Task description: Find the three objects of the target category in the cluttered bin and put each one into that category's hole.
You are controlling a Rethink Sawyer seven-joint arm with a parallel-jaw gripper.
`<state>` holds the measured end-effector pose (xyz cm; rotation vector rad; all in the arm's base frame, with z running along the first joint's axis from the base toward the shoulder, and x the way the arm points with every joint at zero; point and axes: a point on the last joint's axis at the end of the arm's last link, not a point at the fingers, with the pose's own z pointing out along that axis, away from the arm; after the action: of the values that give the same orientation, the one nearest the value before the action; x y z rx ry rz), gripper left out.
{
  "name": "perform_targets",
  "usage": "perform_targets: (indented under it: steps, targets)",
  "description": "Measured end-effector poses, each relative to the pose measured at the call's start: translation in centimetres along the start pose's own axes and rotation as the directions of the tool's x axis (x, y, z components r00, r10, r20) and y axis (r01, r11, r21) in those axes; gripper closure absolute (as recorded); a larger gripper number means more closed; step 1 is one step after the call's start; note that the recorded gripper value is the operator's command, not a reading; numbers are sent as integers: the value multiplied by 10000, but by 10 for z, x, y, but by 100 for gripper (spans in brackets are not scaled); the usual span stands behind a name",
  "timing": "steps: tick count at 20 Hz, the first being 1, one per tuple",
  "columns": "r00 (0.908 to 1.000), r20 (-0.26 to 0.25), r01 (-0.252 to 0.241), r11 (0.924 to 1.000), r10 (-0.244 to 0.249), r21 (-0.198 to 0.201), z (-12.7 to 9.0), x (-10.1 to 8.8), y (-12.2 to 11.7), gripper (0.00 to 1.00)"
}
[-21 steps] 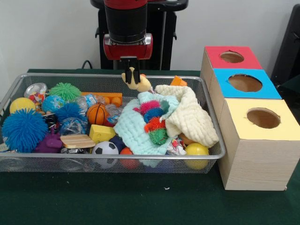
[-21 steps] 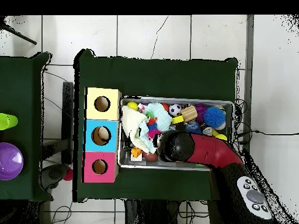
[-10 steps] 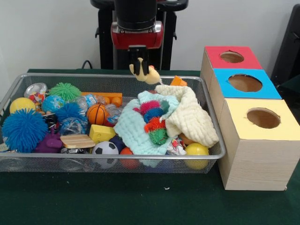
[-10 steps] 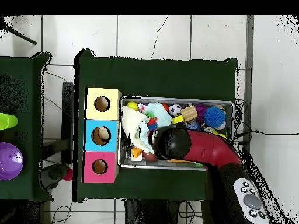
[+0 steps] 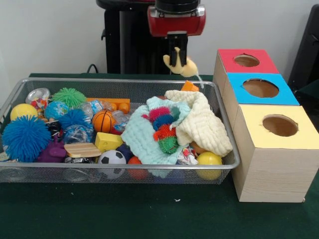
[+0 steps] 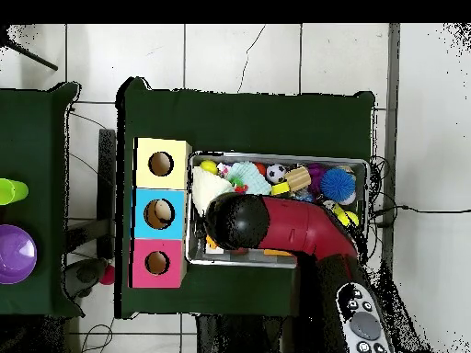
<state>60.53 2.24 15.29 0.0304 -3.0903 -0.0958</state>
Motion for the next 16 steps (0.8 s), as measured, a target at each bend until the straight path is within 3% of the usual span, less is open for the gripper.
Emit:
perform_targets:
  steps: [3, 11, 16]
  targets:
    - [10000, -16, -79, 9997, 78, -219, -13, -5, 17, 100]
    - [9992, 192, -329, 9981, 340, -520, -29, -15, 29, 100]
    - [9995, 167, -265, 9991, 271, -339, -28, -12, 27, 100]
